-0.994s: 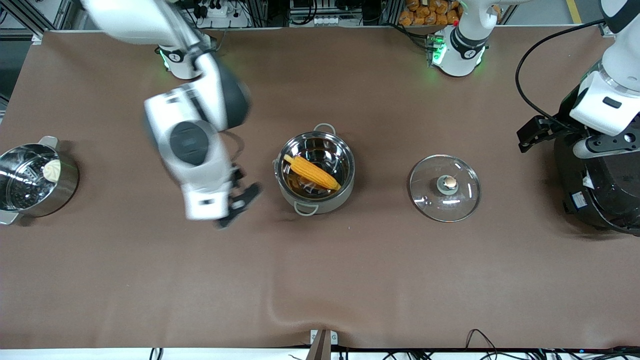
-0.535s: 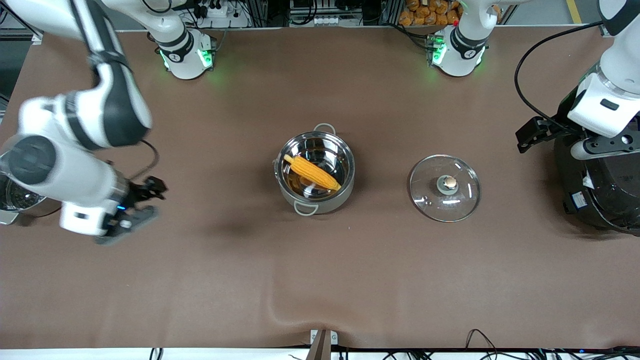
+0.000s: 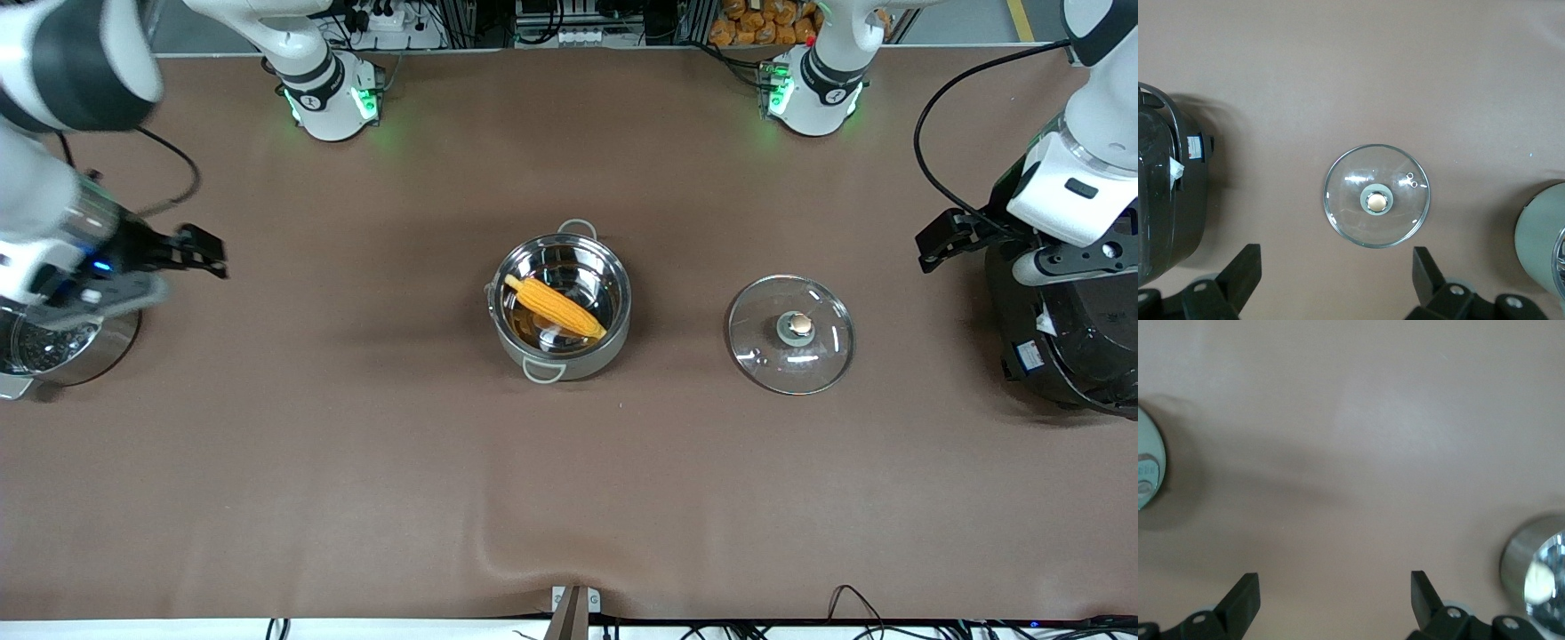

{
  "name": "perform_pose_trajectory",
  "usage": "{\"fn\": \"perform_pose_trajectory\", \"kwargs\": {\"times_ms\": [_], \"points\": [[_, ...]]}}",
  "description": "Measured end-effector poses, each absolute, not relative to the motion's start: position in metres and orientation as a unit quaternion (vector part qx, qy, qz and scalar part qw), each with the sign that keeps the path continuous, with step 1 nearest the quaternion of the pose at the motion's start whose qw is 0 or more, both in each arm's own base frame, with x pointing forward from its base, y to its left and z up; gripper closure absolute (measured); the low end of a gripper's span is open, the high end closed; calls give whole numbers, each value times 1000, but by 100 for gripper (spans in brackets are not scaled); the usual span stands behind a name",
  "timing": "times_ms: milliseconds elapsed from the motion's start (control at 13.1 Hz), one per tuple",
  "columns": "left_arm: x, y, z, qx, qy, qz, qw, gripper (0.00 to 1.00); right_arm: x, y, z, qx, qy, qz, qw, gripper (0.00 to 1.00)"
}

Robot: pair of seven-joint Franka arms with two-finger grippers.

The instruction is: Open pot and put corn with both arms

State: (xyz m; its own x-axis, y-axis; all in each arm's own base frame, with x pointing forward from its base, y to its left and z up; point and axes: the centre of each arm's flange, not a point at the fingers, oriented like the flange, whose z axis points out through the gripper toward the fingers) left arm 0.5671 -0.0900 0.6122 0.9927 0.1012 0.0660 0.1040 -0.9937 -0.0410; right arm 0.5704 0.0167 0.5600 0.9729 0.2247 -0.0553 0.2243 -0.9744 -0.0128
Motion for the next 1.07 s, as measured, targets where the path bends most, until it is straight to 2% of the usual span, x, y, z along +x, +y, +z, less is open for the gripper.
{"fn": "perform_pose_trajectory", "kwargs": {"times_ms": [535, 1071], "points": [[567, -91, 612, -998, -51, -31, 22, 0, 552, -14, 622, -1000, -9, 25, 7, 0], [565, -91, 599, -998, -50, -16, 23, 0, 551, -20, 625, -1000, 7, 21, 22, 0]]}}
